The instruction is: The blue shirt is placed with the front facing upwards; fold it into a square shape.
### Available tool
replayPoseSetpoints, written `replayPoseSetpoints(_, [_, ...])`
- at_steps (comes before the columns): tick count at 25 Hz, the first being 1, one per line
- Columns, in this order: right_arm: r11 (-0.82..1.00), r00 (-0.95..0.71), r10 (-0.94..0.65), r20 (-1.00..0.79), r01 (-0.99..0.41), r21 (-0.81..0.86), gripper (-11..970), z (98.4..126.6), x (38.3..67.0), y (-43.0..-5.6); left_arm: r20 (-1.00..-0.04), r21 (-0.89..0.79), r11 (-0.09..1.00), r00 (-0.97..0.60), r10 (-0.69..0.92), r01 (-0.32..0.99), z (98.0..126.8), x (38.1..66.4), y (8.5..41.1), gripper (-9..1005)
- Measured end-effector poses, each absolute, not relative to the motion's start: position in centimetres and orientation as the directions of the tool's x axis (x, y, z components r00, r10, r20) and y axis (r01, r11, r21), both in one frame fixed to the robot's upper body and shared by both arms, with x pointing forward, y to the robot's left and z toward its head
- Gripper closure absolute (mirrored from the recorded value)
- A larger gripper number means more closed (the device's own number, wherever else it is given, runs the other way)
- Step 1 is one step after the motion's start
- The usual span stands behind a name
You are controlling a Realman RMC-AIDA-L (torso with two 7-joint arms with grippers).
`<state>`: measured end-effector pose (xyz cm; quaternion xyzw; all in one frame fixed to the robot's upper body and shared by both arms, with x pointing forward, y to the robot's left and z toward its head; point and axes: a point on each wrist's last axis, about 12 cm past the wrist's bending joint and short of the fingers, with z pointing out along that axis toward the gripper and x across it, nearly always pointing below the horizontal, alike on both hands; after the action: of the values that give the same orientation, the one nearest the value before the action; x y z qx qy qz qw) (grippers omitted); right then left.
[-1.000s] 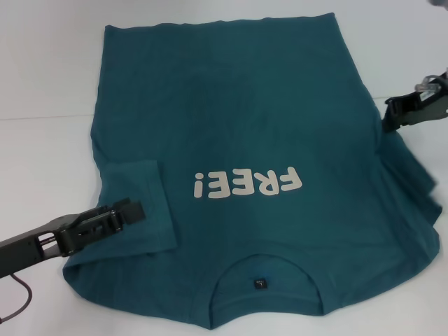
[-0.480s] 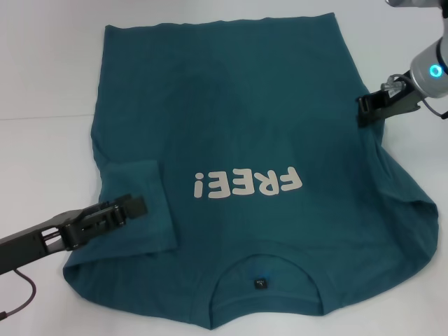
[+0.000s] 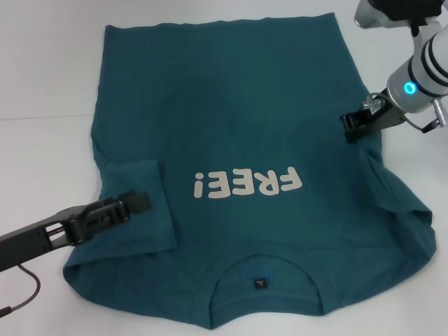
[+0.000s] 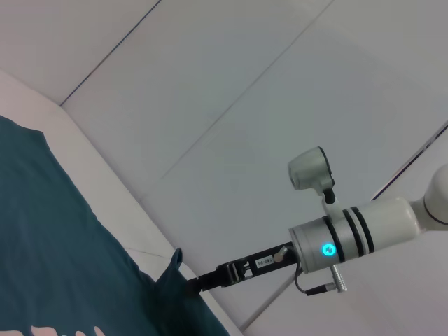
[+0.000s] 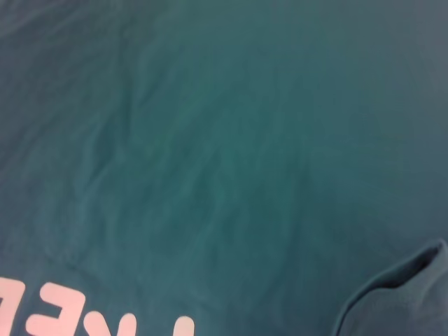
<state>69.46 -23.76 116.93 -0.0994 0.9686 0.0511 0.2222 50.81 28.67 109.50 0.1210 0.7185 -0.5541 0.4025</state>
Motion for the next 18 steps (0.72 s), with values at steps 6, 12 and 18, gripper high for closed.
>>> replayPoseSetpoints(6, [0.977, -0.886, -0.194, -0.42, -0.215, 0.003, 950, 116.2, 69.3, -23.3, -0.717, -0.695, 0.353, -0.644, -0.268, 0.626, 109.7, 51.2, 28.3, 305])
replayPoseSetpoints(12, [0.978, -0.883, -0.197, -0.425, -0.21, -0.016, 950, 115.7, 69.3, -23.2, -0.707, -0.705, 0.345, -0.653, -0.272, 0.62, 109.4, 51.3, 28.0, 306])
replayPoseSetpoints(18, [0.98, -0.89, -0.186, -0.416, -0.197, -0.018, 950, 114.5, 69.0, -22.9, -0.708, -0.703, 0.348, -0.651, -0.274, 0.619, 109.5, 51.8, 27.7, 306])
